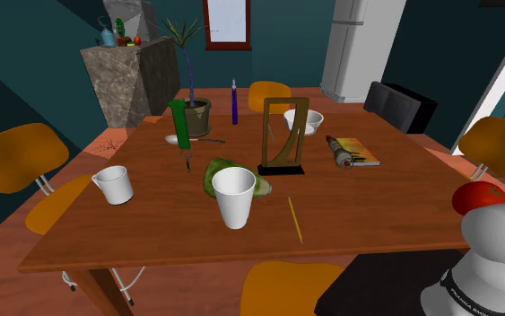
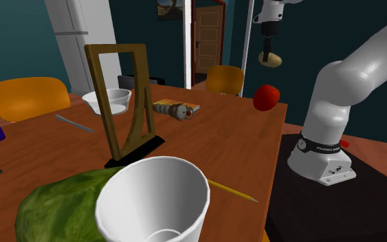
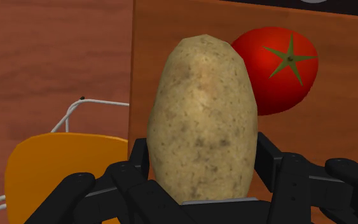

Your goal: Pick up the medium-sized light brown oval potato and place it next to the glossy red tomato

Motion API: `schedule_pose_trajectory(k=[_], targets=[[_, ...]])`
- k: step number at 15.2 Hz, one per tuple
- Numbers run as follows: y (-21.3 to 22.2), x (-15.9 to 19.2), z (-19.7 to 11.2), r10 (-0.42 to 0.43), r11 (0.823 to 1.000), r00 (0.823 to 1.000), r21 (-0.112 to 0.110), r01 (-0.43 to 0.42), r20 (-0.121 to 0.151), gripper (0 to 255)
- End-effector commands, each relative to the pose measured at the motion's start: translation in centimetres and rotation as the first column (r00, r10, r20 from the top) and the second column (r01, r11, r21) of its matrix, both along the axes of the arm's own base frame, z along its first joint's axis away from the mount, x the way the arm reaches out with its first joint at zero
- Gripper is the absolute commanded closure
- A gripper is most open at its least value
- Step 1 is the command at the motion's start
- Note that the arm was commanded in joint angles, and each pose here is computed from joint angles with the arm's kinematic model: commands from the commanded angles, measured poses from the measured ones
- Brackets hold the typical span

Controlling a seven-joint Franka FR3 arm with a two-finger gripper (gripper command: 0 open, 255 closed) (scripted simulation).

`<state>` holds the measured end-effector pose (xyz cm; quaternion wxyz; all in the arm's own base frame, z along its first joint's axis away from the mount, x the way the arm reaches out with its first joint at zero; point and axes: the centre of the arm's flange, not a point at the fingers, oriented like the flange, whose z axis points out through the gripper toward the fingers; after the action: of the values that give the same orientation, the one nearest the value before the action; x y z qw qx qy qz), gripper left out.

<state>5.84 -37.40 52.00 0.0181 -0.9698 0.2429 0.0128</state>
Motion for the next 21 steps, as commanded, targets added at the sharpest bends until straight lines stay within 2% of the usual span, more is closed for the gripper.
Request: schedule_pose_trajectory(k=[1, 21], targets=[[0.0, -0.5, -0.8, 0.002, 1.000, 1.000, 0.000, -0.002, -0.001, 255], [0.0, -0.5, -11.4, 0.002, 1.000, 1.000, 0.000, -0.002, -0.001, 255]])
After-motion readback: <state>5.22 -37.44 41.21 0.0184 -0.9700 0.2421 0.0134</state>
